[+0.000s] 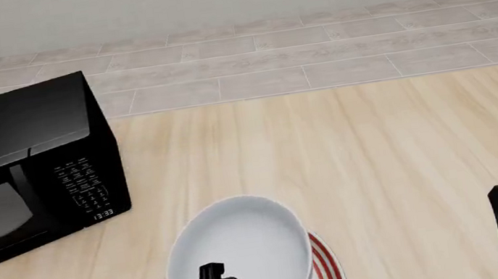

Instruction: Pick up the white bowl and put it on the plate.

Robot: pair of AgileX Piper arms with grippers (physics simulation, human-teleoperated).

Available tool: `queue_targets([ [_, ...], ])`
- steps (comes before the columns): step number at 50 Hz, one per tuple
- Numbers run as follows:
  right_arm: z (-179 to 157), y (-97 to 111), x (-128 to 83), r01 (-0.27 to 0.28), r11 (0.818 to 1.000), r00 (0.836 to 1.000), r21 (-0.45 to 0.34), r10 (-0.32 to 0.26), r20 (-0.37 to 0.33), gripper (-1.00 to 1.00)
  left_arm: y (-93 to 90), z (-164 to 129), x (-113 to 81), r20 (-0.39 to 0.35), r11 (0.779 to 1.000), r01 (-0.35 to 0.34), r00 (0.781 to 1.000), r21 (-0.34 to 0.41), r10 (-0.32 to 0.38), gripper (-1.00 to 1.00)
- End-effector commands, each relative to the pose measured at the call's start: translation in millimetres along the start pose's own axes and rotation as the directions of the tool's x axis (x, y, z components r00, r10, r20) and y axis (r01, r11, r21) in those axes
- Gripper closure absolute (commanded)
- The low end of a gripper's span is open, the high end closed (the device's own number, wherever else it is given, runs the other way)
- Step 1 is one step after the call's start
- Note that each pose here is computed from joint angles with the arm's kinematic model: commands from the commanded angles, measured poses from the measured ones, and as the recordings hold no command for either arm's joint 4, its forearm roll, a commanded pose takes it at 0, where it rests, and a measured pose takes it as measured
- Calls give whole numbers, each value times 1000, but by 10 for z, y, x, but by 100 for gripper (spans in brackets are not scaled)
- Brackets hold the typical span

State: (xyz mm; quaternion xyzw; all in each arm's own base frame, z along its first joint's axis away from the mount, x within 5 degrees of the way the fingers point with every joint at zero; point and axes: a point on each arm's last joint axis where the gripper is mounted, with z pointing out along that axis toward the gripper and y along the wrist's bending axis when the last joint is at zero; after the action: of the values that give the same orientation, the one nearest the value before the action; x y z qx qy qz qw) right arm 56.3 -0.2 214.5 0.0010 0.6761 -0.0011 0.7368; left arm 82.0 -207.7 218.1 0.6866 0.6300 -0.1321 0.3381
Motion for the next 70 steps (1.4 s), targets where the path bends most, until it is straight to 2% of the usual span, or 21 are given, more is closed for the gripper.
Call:
queue_targets([
  [1, 0, 2, 2, 0, 1000, 1000, -3, 0, 0, -100, -22, 53, -10, 4, 1000, -8, 1000, 2, 8, 100],
  [42, 0, 2, 2, 0, 1000, 1000, -3, 0, 0, -100, -201, 267, 62, -12, 999, -7, 1000, 50, 7, 100],
  [70, 0, 2, 2, 0, 1000, 1000, -3, 0, 0, -100, -218, 292, 53, -13, 998, -9, 1000, 56, 10, 100],
])
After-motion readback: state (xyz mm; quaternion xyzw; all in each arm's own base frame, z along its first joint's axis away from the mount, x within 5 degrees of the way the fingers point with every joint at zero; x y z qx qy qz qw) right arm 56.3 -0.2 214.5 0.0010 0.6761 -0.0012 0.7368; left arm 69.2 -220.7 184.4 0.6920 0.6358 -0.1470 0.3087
